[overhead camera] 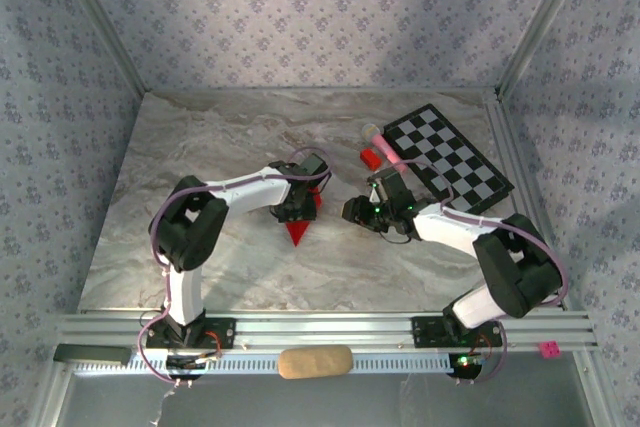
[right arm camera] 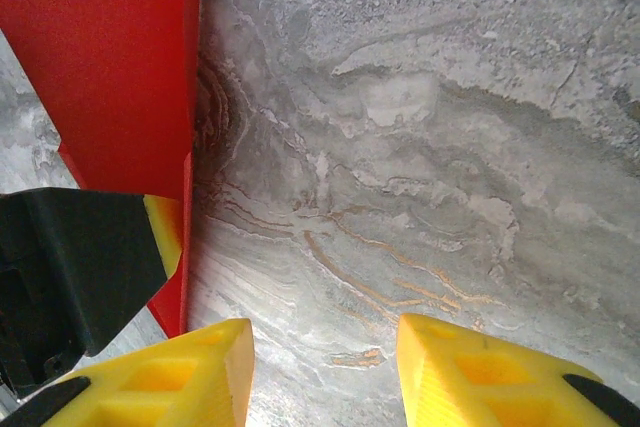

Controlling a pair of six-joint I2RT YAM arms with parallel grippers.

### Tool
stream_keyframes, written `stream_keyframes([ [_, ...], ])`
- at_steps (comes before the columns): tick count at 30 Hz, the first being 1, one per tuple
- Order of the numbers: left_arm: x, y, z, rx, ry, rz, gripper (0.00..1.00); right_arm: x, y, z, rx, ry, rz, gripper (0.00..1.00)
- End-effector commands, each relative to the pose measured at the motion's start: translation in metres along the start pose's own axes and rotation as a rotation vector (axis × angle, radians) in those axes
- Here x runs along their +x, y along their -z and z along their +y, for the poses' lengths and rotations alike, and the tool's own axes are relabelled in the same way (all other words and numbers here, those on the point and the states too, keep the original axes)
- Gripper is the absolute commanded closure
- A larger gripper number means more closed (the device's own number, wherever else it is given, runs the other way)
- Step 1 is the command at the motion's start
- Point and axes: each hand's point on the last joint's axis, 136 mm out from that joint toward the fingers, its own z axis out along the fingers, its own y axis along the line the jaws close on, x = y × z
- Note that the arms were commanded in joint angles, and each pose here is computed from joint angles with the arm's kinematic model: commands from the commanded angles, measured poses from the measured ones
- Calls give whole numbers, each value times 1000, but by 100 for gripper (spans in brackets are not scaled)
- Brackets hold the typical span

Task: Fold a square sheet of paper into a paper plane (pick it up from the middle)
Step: Move the paper plane to the center of the table, then reset both arms

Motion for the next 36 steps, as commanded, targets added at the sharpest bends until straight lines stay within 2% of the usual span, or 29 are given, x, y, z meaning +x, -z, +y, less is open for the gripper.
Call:
stream_keyframes([
  [1,-12,25,-3,27,22,-46,51,-7,8,1,16,19,-31,57],
  [7,-18,49,-5,76,42,-92,48,-14,19,-1,40,47,-66,56],
  [11,-26,74,-1,115,52,-170,46,-26,37,-1,70,102,-133,55],
  [14,-35,97,7,124,42,-265,44,-40,60,2,107,179,-220,49],
  [17,-47,118,28,90,39,-386,37,-59,93,9,151,288,-349,42],
  [18,-51,123,38,79,43,-420,34,-64,103,11,167,325,-389,38],
  [19,-54,128,47,78,48,-450,33,-72,115,13,193,350,-438,22],
  [21,-59,133,66,72,60,-495,29,-86,133,7,282,385,-529,1],
  [23,-63,138,91,43,81,-540,24,-99,146,-5,395,425,-608,1],
  [26,-68,141,126,-7,91,-603,7,-113,153,-23,560,582,-683,1],
  [28,-70,138,153,-63,111,-631,2,-119,151,-41,649,630,-699,0],
  [31,-75,130,192,-141,144,-654,1,-132,150,-76,705,560,-712,0],
  [36,-83,124,228,-309,62,-703,1,-147,147,-113,722,581,-711,1],
])
